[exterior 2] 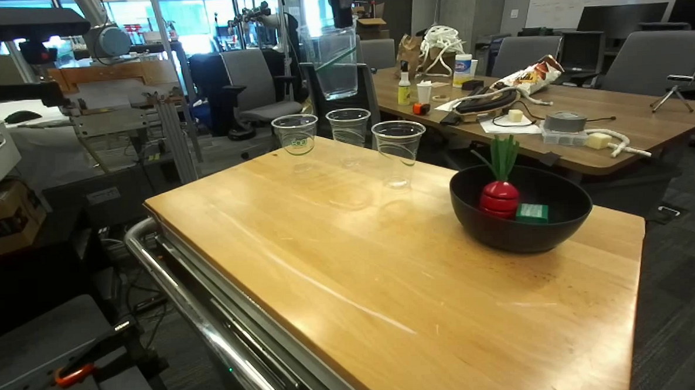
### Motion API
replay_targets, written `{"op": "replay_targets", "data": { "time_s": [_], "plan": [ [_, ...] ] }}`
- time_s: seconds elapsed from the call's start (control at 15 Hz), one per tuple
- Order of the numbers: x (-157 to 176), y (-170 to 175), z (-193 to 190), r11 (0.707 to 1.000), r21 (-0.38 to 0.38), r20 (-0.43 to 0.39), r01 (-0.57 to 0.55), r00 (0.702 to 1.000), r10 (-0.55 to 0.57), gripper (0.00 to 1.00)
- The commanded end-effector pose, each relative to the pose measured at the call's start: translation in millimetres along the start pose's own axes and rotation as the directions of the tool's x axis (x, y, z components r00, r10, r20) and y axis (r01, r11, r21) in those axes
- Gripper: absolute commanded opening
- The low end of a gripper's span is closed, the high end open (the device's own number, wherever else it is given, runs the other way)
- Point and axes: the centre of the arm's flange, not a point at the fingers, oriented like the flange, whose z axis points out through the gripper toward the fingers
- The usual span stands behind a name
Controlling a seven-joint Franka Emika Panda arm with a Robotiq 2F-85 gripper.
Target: Stack the cups then take the objects in the bowl and put them on the table
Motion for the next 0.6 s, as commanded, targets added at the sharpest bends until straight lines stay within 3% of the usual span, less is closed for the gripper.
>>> {"op": "replay_targets", "data": {
  "time_s": [0.0,0.53],
  "plan": [
    [63,-7,-11,0.999,0.008,0.02,-0.036,0.999,0.036,0.02],
    [113,42,31,0.982,-0.013,0.077,-0.187,0.979,0.188,0.02]
  ]
}}
